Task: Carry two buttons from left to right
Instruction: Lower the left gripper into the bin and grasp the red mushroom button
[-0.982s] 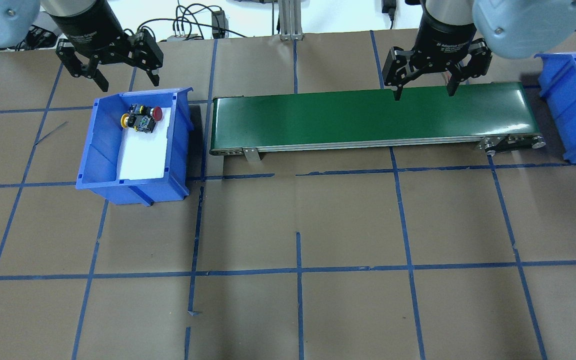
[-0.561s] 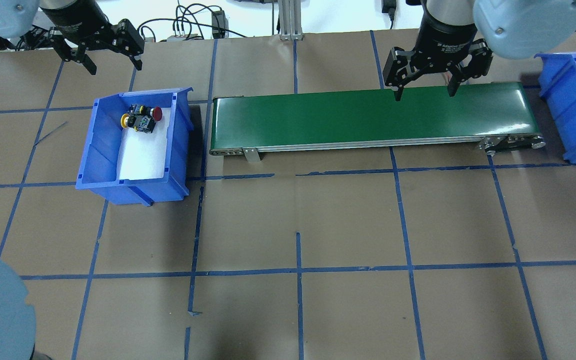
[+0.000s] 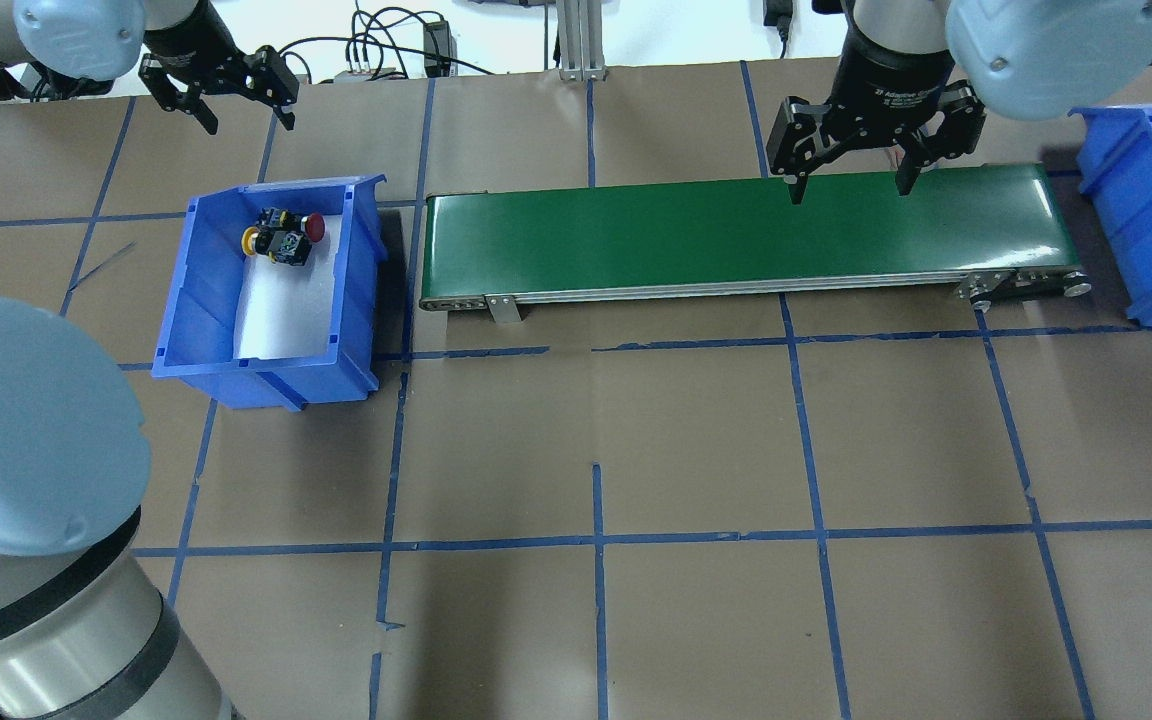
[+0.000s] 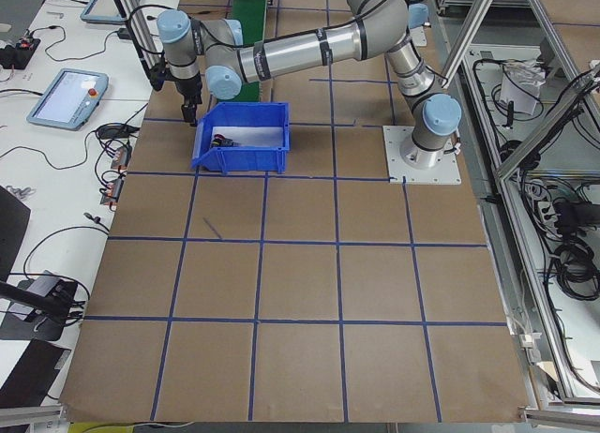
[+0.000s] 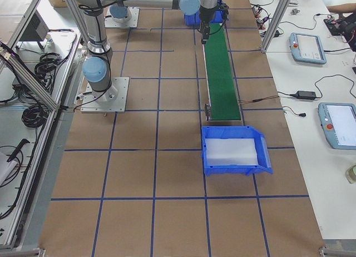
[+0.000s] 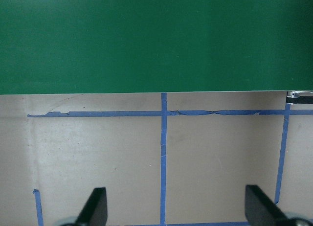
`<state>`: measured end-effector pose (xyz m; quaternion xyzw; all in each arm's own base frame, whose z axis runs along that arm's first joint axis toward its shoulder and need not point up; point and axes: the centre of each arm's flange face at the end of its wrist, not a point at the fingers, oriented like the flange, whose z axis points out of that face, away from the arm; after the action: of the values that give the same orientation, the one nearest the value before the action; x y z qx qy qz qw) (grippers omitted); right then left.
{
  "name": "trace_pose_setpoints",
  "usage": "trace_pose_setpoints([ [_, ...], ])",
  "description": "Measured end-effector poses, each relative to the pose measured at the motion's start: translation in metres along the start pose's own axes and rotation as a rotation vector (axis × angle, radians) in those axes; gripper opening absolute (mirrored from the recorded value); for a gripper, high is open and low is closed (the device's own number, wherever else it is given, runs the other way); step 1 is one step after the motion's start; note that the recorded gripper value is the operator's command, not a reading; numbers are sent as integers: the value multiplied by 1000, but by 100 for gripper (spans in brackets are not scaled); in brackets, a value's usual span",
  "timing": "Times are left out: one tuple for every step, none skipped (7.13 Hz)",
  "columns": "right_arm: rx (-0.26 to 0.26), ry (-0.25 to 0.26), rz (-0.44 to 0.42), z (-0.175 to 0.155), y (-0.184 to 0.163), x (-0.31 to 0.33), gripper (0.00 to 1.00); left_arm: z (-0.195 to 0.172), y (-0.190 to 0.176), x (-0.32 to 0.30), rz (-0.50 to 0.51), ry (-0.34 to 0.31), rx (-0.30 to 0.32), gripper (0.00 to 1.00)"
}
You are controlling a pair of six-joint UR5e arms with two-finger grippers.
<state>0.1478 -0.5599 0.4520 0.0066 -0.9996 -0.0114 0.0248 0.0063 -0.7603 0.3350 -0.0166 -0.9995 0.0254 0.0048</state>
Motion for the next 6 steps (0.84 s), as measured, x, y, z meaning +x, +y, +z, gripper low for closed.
trace_pose_setpoints([
  [-1,0,0,0,0,0,100,17,-3,4,28,5,-18,100],
  [-1,0,0,0,1,0,100,27,0,9,52,10,-35,100],
  [0,0,0,0,1,0,100,35,7,12,78,14,-54,100],
  [-1,0,-1,0,1,0,100,41,15,13,101,17,-70,100],
  [0,0,-1,0,1,-1,100,45,20,13,117,19,-78,100],
  [-1,0,0,0,1,-1,100,50,23,12,127,20,-83,100],
])
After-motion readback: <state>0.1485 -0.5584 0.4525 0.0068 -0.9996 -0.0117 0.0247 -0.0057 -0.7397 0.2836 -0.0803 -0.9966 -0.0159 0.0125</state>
